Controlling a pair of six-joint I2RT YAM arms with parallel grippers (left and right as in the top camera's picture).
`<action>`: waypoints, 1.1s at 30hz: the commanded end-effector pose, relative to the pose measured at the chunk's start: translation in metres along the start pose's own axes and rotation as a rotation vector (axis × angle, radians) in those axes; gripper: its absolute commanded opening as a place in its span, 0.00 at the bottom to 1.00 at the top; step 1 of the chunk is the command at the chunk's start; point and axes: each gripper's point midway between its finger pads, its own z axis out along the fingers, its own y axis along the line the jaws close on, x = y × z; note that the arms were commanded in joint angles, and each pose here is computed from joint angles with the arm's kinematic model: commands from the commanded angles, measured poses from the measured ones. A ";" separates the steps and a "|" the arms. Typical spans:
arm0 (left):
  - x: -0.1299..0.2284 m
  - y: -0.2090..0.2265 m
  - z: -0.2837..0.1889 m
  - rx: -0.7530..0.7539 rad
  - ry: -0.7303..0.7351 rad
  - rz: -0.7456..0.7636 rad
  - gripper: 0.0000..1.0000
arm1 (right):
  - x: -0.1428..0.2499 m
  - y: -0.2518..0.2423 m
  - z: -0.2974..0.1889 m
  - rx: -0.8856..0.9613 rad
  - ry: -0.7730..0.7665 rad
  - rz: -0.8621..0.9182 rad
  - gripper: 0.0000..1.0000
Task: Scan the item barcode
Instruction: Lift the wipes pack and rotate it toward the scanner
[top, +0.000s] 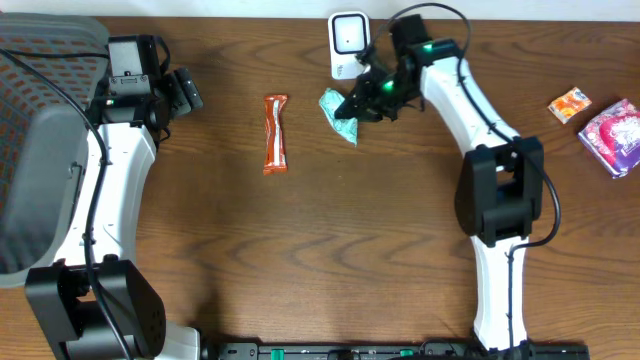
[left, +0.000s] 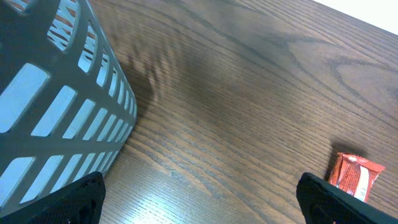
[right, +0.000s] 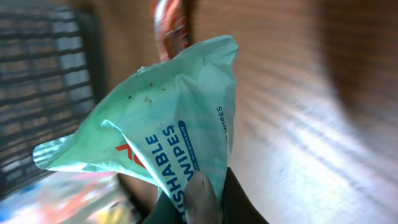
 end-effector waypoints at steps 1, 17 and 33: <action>-0.001 0.003 0.001 -0.012 -0.001 -0.011 0.98 | 0.012 0.029 -0.014 -0.273 0.055 -0.005 0.01; -0.001 0.003 0.001 -0.012 -0.001 -0.011 0.98 | 0.029 -0.074 -0.015 0.043 0.047 0.177 0.01; -0.001 0.003 0.001 -0.012 -0.001 -0.011 0.98 | -0.039 -0.064 -0.025 0.570 -0.216 -0.029 0.01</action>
